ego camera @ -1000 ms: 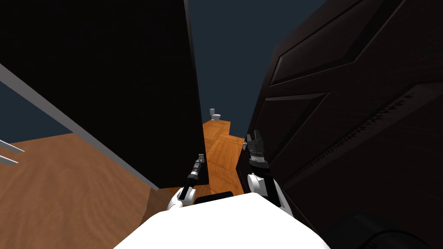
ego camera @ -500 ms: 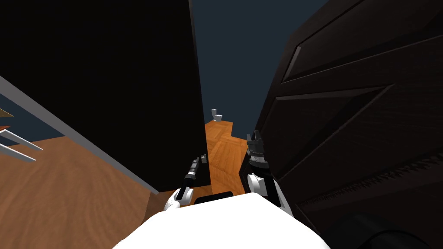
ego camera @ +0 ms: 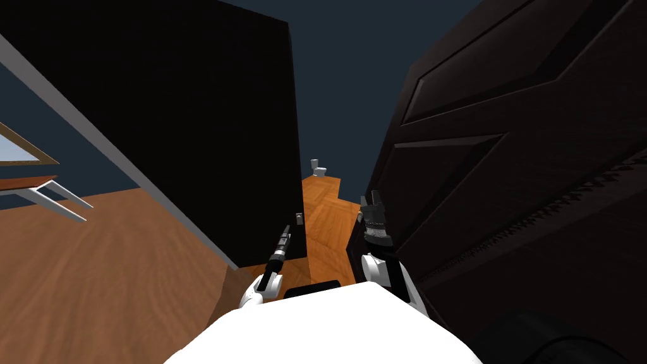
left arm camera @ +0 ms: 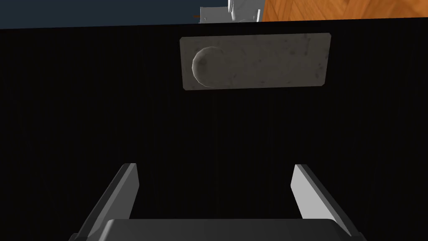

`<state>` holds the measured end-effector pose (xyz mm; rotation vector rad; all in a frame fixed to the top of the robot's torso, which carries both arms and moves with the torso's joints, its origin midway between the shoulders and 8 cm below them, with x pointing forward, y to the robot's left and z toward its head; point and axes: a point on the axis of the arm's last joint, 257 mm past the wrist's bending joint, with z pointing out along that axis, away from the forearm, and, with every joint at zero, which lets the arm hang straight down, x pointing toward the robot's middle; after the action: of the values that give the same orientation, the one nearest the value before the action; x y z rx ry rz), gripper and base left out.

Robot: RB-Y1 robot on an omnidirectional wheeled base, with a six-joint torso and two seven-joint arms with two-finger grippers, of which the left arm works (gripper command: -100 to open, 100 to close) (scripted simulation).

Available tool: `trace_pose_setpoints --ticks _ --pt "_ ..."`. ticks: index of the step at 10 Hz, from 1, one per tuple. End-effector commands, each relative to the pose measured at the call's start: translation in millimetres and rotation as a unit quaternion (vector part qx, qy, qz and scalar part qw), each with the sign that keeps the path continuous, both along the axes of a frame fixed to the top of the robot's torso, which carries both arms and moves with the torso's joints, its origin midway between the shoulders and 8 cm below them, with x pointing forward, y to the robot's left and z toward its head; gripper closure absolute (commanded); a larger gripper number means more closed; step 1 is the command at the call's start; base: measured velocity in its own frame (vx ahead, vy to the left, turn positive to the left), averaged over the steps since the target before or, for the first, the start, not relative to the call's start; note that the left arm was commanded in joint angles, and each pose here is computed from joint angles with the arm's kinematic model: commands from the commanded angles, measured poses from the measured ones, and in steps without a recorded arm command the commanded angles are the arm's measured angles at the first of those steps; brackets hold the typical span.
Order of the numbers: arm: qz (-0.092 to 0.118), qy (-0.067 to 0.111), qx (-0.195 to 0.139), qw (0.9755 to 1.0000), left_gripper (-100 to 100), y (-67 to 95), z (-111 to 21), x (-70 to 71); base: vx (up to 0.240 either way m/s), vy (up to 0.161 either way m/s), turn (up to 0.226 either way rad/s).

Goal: Push the door open

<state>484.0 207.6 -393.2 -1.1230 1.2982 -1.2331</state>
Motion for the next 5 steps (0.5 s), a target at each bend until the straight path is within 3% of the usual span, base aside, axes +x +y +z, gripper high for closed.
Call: trace_pose_setpoints --ticks 1,3,5 --pt "0.003 0.001 -0.009 1.0000 -100 -5.3 0.9 1.0 -0.251 -0.118 0.089" --pt "0.006 0.002 -0.028 0.9996 -100 -20.1 1.7 1.7 -0.257 -0.094 0.080" --pt "0.006 0.002 -0.026 0.9996 -100 -19.2 0.9 1.8 -0.099 -0.037 0.009"
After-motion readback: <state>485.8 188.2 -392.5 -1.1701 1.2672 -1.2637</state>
